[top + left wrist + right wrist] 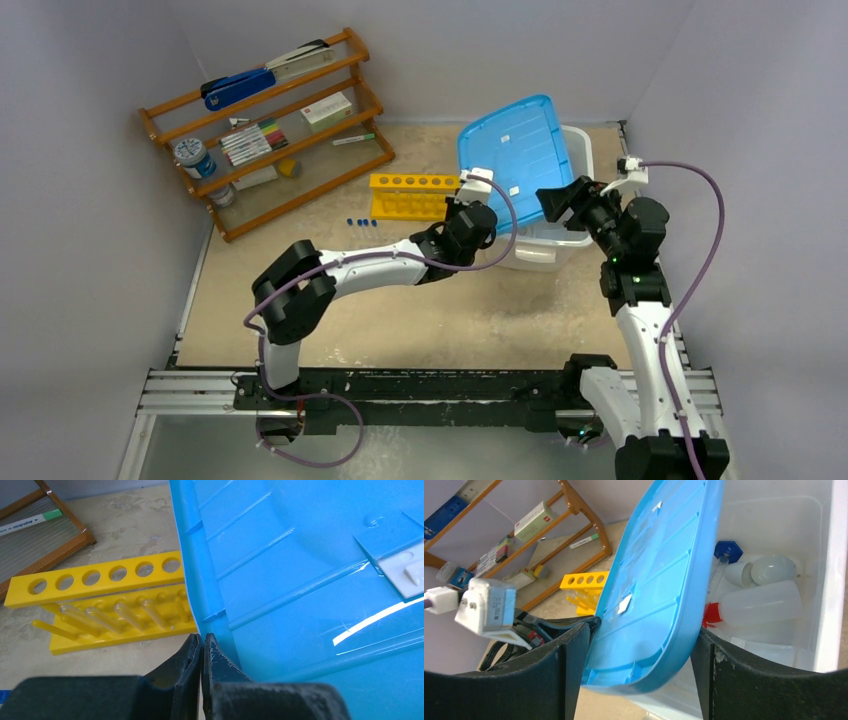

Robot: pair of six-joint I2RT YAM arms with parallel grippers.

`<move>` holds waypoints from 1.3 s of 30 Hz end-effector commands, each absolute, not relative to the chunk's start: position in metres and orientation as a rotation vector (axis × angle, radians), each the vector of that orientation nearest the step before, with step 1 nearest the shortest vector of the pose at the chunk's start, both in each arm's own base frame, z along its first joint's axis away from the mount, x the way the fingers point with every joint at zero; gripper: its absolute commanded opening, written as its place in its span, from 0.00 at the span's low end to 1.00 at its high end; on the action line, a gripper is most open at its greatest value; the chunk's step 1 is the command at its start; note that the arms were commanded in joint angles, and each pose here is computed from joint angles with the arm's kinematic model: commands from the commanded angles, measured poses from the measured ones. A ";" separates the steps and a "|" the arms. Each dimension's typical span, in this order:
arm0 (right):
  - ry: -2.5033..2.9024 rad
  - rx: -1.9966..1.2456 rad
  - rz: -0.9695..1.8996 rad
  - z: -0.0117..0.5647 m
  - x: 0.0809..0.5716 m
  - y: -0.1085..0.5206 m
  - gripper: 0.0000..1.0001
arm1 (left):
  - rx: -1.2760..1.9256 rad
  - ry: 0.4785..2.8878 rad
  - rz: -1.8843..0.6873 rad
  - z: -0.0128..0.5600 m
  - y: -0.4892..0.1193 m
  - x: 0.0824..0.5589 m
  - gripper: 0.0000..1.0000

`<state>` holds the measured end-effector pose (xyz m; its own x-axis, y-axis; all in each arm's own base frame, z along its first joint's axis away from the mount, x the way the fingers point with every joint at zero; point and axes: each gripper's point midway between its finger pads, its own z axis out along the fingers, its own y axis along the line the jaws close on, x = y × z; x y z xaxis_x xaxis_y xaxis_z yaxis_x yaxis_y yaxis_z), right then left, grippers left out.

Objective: Organize the chemistry lab equipment
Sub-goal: Pick up the storage box lid from the storage box.

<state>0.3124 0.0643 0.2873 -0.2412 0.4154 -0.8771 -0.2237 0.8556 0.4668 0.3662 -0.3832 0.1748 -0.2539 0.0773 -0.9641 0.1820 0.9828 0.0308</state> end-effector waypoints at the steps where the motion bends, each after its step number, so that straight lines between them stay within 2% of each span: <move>1: 1.637 0.147 0.623 0.308 0.321 0.066 0.71 | 0.237 1.783 -0.199 0.196 -0.405 0.350 0.00; 6: 1.621 0.158 0.647 0.310 0.319 0.068 0.61 | 0.247 1.773 -0.204 0.201 -0.408 0.347 0.00; 9: 1.593 0.159 0.654 0.315 0.319 0.068 0.49 | 0.250 1.770 -0.214 0.203 -0.411 0.346 0.00; 12: 1.593 0.165 0.658 0.313 0.320 0.068 0.27 | 0.251 1.765 -0.218 0.206 -0.414 0.344 0.00; 15: 1.604 0.164 0.652 0.311 0.319 0.067 0.01 | 0.244 1.761 -0.211 0.208 -0.413 0.343 0.00; 19: 1.582 0.157 0.646 0.321 0.316 0.067 0.00 | 0.210 1.752 -0.192 0.214 -0.405 0.344 0.01; 25: 1.484 0.144 0.647 0.368 0.307 0.066 0.00 | 0.154 1.734 -0.199 0.239 -0.386 0.338 0.16; 29: 1.399 0.096 0.625 0.415 0.287 0.066 0.00 | 0.130 1.729 -0.216 0.260 -0.356 0.323 0.22; 32: 1.326 0.099 0.510 0.449 0.270 0.051 0.00 | 0.107 1.718 -0.254 0.273 -0.328 0.307 0.24; 39: 1.291 0.121 0.147 0.480 0.259 0.003 0.00 | -0.005 1.671 -0.331 0.307 -0.273 0.281 0.25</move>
